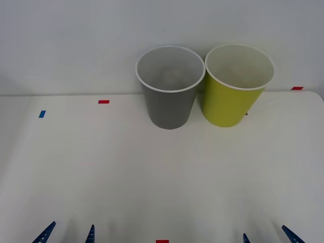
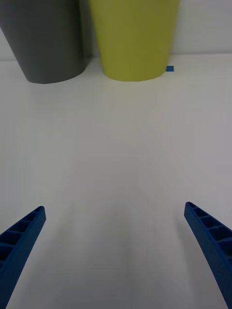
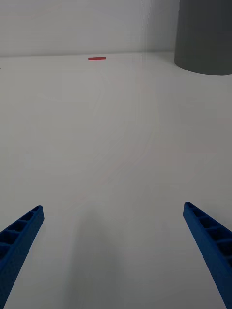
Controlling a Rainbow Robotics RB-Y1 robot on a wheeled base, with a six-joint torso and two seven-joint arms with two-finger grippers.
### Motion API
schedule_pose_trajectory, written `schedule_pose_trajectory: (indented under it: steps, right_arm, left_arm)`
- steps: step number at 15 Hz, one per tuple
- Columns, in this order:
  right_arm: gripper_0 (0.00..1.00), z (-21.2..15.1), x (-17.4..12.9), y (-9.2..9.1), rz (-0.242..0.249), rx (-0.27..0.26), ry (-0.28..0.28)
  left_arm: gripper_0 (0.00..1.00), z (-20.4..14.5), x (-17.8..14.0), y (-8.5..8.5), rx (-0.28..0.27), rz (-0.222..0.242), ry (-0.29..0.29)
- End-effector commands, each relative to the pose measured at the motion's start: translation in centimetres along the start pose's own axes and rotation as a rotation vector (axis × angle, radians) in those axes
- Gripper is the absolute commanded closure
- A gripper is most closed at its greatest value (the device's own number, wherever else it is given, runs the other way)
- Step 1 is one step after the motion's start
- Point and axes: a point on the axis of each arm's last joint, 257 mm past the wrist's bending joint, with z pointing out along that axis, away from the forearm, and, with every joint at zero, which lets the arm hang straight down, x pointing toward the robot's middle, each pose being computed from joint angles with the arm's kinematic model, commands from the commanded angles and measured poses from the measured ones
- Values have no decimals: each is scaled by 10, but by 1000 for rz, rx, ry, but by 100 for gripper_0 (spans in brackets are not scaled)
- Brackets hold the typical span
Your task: Put cans in the gray bin and PET bottles in the light green bin.
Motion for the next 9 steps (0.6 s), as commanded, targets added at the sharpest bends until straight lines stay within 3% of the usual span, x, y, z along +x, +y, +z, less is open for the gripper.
schedule_pose_trajectory:
  steps: [1, 9]
  right_arm:
    - [0, 0, 0, 0, 0, 0, 0]
    - [0, 0, 0, 0, 0, 0, 0]
  left_arm:
    - [0, 0, 0, 0, 0, 0, 0]
    - [0, 0, 0, 0, 0, 0, 0]
